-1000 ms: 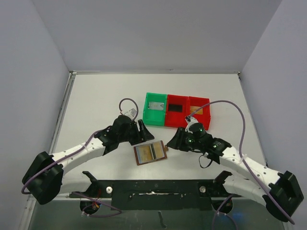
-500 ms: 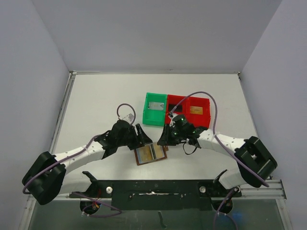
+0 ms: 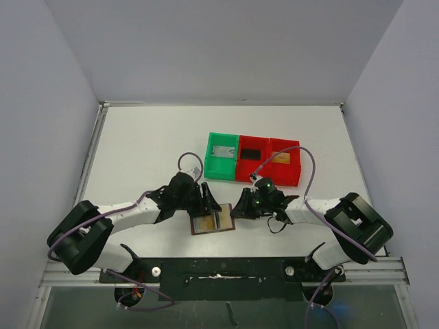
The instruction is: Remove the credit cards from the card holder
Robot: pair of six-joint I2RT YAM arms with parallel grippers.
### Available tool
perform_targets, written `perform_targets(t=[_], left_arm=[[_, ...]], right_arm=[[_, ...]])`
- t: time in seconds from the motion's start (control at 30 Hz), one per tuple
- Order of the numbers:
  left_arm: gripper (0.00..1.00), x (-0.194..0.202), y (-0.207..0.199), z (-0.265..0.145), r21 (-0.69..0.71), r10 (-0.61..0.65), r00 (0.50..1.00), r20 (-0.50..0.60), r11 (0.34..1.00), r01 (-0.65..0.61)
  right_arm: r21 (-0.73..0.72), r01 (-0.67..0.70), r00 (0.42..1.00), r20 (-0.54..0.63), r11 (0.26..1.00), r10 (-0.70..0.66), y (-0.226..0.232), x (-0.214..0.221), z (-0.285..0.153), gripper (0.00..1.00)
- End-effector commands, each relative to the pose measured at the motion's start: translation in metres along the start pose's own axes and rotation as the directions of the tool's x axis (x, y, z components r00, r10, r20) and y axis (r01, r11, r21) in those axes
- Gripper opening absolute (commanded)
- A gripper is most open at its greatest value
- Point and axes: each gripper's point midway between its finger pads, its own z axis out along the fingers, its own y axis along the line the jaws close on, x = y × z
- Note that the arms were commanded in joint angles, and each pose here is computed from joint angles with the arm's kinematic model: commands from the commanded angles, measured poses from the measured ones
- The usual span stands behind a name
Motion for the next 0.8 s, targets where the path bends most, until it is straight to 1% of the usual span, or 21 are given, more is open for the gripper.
perform_targets(t=[0.0, 0.1, 0.2, 0.37, 0.47, 0.57, 0.67, 0.77], left_arm=[[0.53, -0.013, -0.016, 0.001, 0.025, 0.038, 0.998, 0.044, 0.999, -0.039], [0.53, -0.013, -0.008, 0.003, 0.000, 0.034, 0.998, 0.047, 0.999, -0.034], [0.52, -0.011, -0.004, 0.006, -0.023, 0.039, 0.999, 0.033, 0.999, -0.038], [0.49, -0.011, 0.005, 0.012, -0.081, 0.041, 0.999, 0.026, 0.996, -0.039], [0.47, -0.008, 0.008, 0.014, -0.100, 0.041, 0.999, 0.011, 0.994, -0.040], [0.47, -0.008, 0.009, 0.013, -0.111, 0.046, 0.999, 0.019, 0.993, -0.043], [0.47, -0.008, 0.007, 0.012, -0.102, 0.041, 0.999, 0.020, 0.994, -0.039], [0.47, -0.009, 0.005, 0.012, -0.093, 0.041, 0.999, 0.024, 0.995, -0.038]], right_arm=[[0.132, -0.070, 0.996, -0.052, 0.989, 0.078, -0.040, 0.035, -0.002, 0.19], [0.128, -0.065, 0.997, -0.042, 0.990, 0.071, -0.038, 0.034, -0.004, 0.19], [0.099, -0.045, 0.999, -0.020, 0.994, 0.047, -0.026, 0.027, -0.008, 0.20], [0.061, 0.021, 0.999, 0.025, 0.998, -0.023, 0.003, 0.003, -0.021, 0.22], [0.046, 0.066, 0.997, 0.045, 0.997, -0.068, 0.022, -0.012, -0.031, 0.23], [0.004, 0.096, 0.993, 0.063, 0.995, -0.097, 0.040, -0.021, -0.037, 0.24], [-0.048, 0.119, 0.992, 0.057, 0.992, -0.116, 0.052, -0.024, -0.034, 0.25], [-0.068, 0.121, 0.993, 0.017, 0.990, -0.120, 0.053, -0.020, -0.024, 0.25]])
